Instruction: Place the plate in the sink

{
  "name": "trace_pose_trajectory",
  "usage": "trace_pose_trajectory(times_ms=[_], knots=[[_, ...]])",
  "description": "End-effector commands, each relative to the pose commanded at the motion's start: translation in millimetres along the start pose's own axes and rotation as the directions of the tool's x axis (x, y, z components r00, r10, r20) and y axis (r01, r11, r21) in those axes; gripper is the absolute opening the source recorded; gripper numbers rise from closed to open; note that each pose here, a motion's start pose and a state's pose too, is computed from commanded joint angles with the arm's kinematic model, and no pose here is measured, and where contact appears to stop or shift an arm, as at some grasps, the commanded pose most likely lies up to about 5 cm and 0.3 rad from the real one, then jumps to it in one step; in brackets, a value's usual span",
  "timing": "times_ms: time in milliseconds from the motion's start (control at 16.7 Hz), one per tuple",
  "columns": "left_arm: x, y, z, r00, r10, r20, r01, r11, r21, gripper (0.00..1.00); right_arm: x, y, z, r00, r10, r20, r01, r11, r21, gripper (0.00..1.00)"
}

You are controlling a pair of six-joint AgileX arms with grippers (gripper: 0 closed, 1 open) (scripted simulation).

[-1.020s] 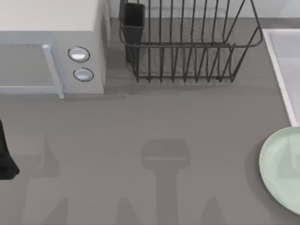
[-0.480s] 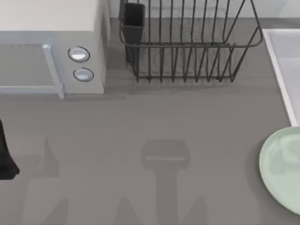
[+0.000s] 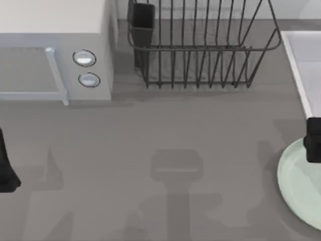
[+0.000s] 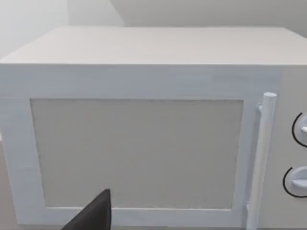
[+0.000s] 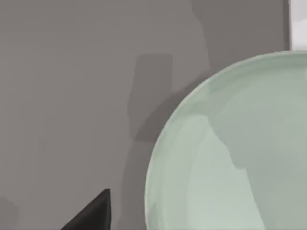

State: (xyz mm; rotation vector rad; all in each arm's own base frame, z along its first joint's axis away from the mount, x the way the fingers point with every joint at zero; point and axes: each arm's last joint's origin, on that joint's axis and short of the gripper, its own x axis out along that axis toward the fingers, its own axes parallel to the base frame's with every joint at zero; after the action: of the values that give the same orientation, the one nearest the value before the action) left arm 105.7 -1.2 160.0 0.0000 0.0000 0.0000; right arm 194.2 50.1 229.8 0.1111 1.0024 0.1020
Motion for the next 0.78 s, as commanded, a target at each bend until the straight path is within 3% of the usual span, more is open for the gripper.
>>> trace_pose_trajectory(times_ms=[360, 540, 780], knots=[[0.0, 0.0, 0.0, 1.0, 0.0, 0.0, 0.0, 1.0, 0.0, 1.0, 57.9, 40.8, 37.8, 0.898, -0.098, -0.428, 0.101, 0.995, -0.016, 1.0], [0.0, 0.0, 0.0, 1.0, 0.0, 0.0, 0.0, 1.0, 0.0, 1.0, 75.0, 52.6, 43.4, 0.846, -0.133, -0.517, 0.135, 0.99, -0.033, 1.0], [0.0, 0.0, 0.0, 1.0, 0.0, 0.0, 0.0, 1.0, 0.0, 1.0, 78.6, 55.2, 44.3, 0.834, -0.14, -0.534, 0.142, 0.989, -0.038, 1.0]])
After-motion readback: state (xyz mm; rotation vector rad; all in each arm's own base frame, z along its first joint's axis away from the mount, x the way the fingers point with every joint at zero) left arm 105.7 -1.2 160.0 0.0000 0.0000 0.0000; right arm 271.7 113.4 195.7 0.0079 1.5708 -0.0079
